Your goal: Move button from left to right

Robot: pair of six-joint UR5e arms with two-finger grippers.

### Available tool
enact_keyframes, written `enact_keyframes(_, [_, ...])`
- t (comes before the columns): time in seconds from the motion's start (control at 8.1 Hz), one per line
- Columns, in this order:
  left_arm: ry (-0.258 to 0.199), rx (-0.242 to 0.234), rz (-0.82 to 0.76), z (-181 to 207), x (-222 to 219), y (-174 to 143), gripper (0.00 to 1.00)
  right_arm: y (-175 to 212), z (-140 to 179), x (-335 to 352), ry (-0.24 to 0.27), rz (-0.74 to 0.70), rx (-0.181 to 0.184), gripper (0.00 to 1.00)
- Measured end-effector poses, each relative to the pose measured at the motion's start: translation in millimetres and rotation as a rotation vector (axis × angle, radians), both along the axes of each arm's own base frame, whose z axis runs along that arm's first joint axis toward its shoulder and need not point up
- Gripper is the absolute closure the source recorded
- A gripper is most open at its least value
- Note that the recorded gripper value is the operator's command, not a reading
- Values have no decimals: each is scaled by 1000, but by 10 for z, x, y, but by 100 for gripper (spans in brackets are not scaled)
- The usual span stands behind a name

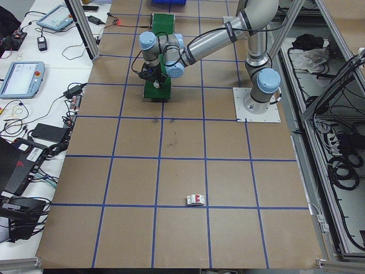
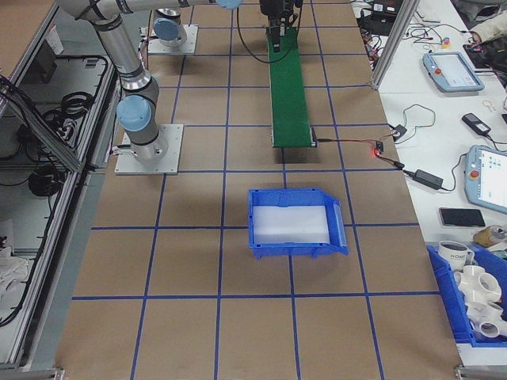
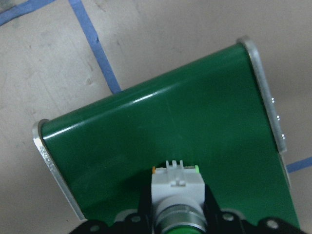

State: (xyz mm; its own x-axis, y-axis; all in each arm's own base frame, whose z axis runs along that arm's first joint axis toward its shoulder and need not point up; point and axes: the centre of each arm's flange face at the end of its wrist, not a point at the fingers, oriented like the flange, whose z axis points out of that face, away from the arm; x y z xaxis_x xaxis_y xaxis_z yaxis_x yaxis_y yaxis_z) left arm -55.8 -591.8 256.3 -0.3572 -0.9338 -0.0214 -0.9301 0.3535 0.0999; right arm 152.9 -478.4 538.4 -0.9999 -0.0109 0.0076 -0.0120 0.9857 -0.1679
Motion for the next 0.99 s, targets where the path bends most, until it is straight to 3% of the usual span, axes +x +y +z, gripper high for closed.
enact_keyframes(0.62, [8,7,-1,40,-6,-6,0,2,-8,1,0,0,2,0])
enact_keyframes(0.99, [0,5,-14,346,24,-103,0,4,-10,4,-3,1,4,0])
